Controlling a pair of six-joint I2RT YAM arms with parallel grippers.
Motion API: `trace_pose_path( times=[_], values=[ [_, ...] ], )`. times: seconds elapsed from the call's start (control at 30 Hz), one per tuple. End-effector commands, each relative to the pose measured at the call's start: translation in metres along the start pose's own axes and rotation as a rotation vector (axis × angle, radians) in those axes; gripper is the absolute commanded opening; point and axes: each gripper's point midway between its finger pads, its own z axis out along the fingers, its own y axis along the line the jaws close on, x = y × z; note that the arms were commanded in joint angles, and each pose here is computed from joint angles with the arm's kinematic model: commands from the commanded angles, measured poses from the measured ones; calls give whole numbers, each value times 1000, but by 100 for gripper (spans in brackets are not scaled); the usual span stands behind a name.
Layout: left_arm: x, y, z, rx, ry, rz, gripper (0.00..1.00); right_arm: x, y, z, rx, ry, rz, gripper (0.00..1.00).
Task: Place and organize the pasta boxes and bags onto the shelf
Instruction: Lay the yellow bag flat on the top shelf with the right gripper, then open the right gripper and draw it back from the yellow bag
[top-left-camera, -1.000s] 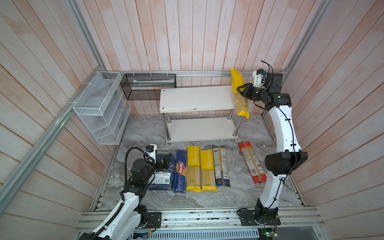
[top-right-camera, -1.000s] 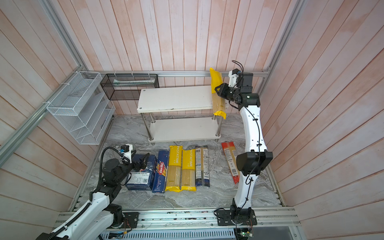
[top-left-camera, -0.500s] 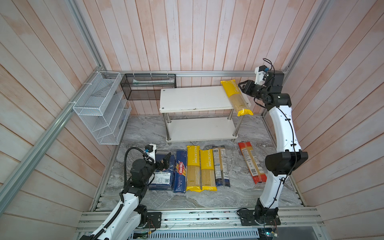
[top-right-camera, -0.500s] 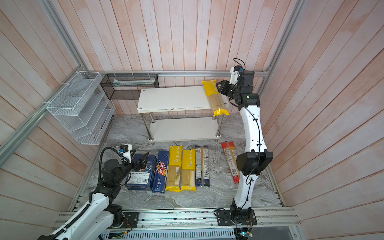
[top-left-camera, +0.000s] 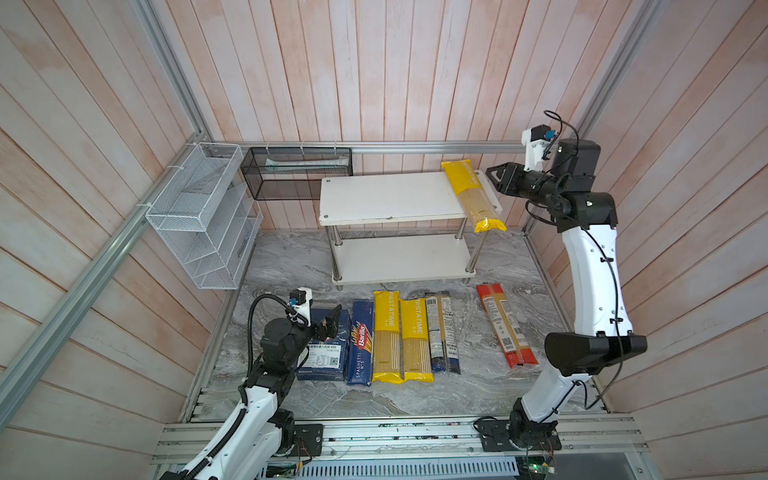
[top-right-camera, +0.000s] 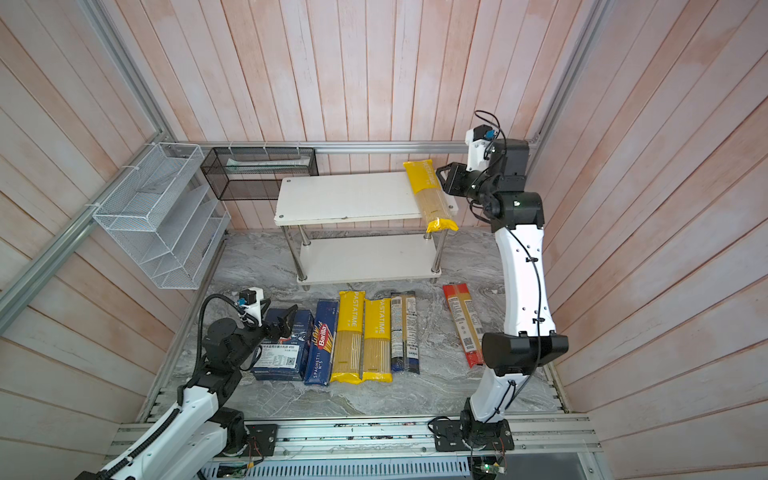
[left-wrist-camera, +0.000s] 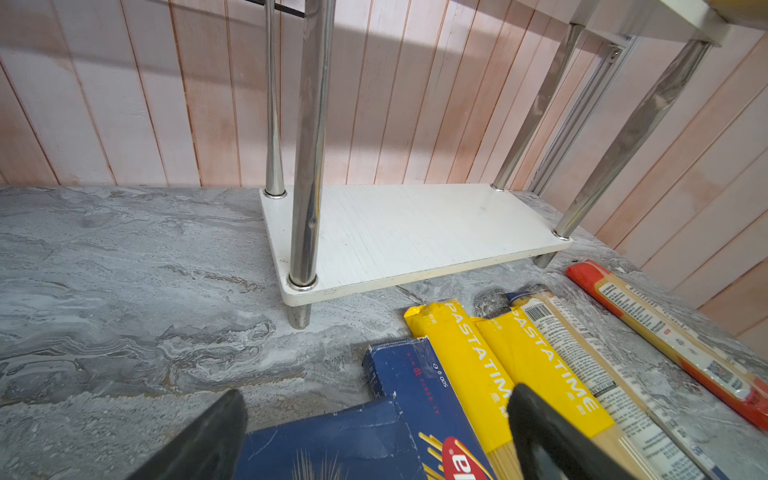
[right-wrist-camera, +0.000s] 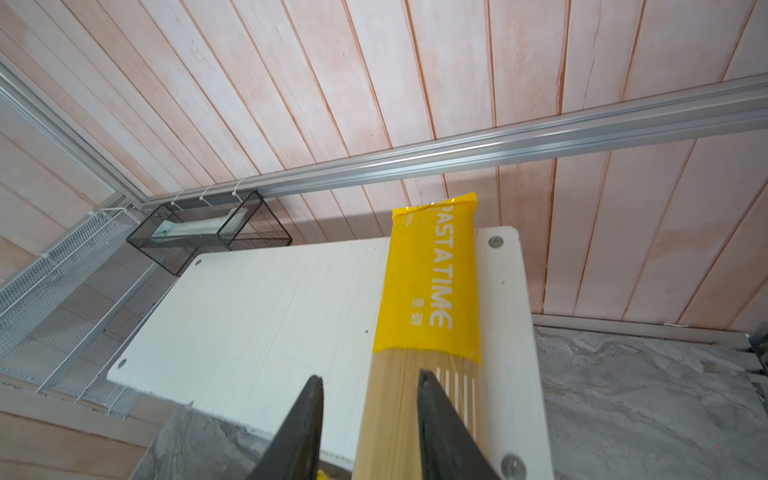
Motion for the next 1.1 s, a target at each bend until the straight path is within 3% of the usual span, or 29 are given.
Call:
trace_pose_path(
  times=[0.0,0.2,0.47,1.07],
  values=[
    [4,1,-1,-5,3,4,100,26,19,-26,-1,56,-39,37],
    [4,2,-1,-9,0,5,100,56,46,-78,-9,-9,-28,37],
    [4,2,-2,-11,1,3,100,96,38,-109,46,46,5,38],
    [5,4,-2,-20,7,-1,100,116,31,-72,-11,82,25,42]
  ],
)
